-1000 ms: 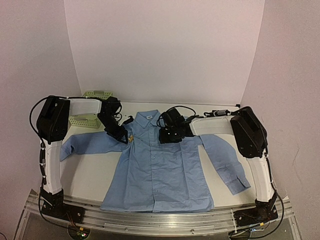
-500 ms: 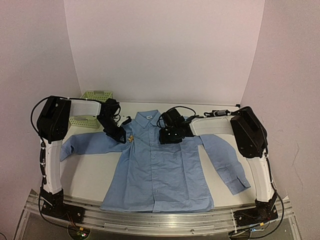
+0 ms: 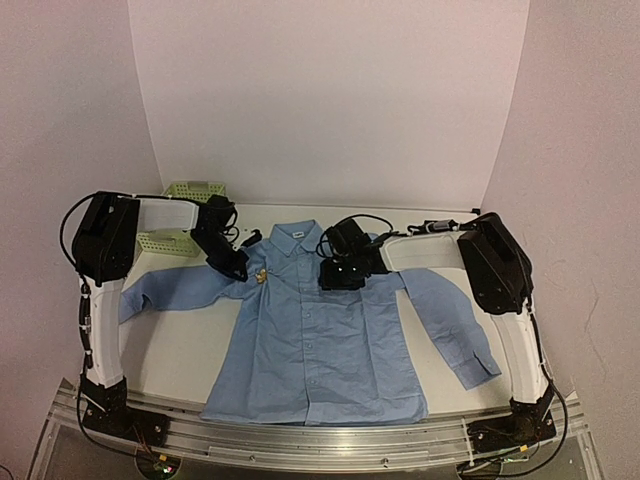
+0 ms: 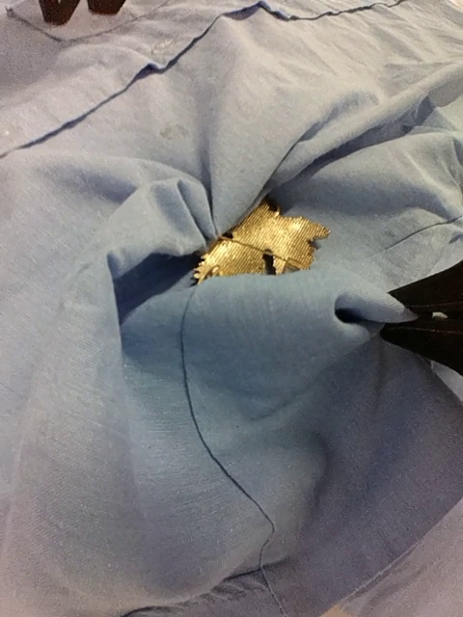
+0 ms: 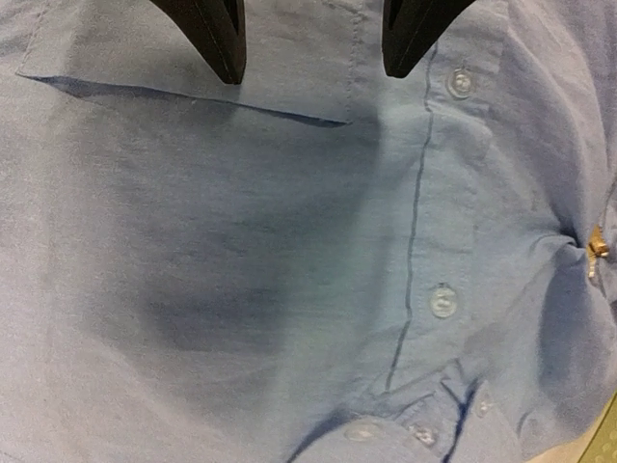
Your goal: Pin the brooch onto the clothing
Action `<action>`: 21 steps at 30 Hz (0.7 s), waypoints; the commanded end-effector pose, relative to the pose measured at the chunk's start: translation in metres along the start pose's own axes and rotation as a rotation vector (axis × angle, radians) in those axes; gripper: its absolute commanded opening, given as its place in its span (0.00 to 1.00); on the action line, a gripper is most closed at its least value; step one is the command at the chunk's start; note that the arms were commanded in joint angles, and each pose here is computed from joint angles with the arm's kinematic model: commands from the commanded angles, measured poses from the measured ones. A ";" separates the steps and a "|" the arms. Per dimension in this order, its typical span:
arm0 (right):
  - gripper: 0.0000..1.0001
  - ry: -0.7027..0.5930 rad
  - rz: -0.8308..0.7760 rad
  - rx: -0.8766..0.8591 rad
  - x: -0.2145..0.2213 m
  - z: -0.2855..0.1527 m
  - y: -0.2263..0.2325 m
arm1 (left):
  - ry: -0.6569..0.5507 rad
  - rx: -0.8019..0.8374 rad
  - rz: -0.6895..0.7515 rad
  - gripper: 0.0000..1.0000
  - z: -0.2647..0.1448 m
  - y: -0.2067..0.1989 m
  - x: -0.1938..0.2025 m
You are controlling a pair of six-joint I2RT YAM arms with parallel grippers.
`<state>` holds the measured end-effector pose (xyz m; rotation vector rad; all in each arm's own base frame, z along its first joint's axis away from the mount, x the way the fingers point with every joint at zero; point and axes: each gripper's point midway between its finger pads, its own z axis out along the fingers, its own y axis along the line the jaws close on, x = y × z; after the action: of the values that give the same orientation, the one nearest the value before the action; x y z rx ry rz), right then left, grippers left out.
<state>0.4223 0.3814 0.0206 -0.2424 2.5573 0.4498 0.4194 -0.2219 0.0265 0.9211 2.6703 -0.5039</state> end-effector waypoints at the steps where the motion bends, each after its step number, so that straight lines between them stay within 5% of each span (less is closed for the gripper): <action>1: 0.47 0.028 0.046 0.008 0.003 0.015 -0.016 | -0.143 0.092 0.119 0.00 -0.056 -0.028 -0.033; 13: 0.47 0.079 0.110 0.011 0.012 0.031 -0.037 | -0.200 0.175 0.286 0.00 -0.124 -0.077 -0.058; 21: 0.47 0.099 0.109 -0.013 0.014 0.037 -0.035 | -0.160 0.217 0.236 0.00 -0.125 -0.089 -0.039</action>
<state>0.4545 0.3737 0.0177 -0.1435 2.5401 0.5584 0.3900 -0.2612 0.1608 1.1801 2.3627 -0.7493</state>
